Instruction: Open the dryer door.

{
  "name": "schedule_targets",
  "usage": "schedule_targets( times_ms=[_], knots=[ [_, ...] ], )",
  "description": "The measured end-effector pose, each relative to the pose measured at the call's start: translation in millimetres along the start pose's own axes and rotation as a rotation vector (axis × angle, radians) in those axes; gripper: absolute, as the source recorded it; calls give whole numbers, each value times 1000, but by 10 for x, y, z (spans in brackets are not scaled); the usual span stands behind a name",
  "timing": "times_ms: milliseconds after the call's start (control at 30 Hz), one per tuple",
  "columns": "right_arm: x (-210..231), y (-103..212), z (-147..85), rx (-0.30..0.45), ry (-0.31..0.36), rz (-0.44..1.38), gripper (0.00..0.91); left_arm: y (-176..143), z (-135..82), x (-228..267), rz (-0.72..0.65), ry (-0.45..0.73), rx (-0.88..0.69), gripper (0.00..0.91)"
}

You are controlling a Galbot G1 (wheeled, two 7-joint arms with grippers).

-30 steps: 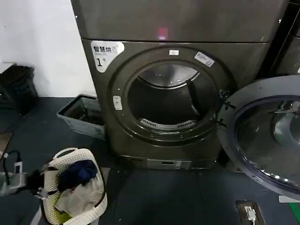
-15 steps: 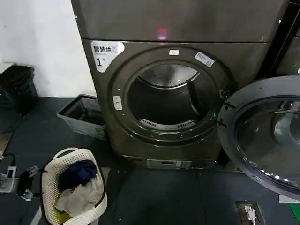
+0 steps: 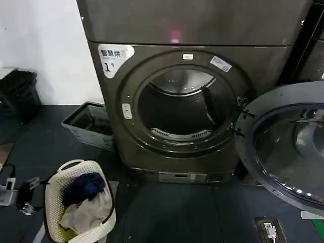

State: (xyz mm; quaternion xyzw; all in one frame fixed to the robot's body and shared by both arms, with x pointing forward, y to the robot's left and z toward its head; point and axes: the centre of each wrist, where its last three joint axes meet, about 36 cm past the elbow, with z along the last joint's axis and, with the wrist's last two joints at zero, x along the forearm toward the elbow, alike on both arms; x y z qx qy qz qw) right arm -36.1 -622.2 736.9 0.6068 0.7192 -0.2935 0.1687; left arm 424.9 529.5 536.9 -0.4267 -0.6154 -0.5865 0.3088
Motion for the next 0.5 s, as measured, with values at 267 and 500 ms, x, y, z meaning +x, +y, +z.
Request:
schedule_targets(
  times_ms=[267, 500],
  knots=[
    [-8, -17, -12, 3, -1, 1, 907, -2, -22, -2, -4, 7, -20, 907],
    [-31, -58, -37, 7, -4, 9, 907, 7, -70, 29, -6, 3, -29, 907]
  ],
)
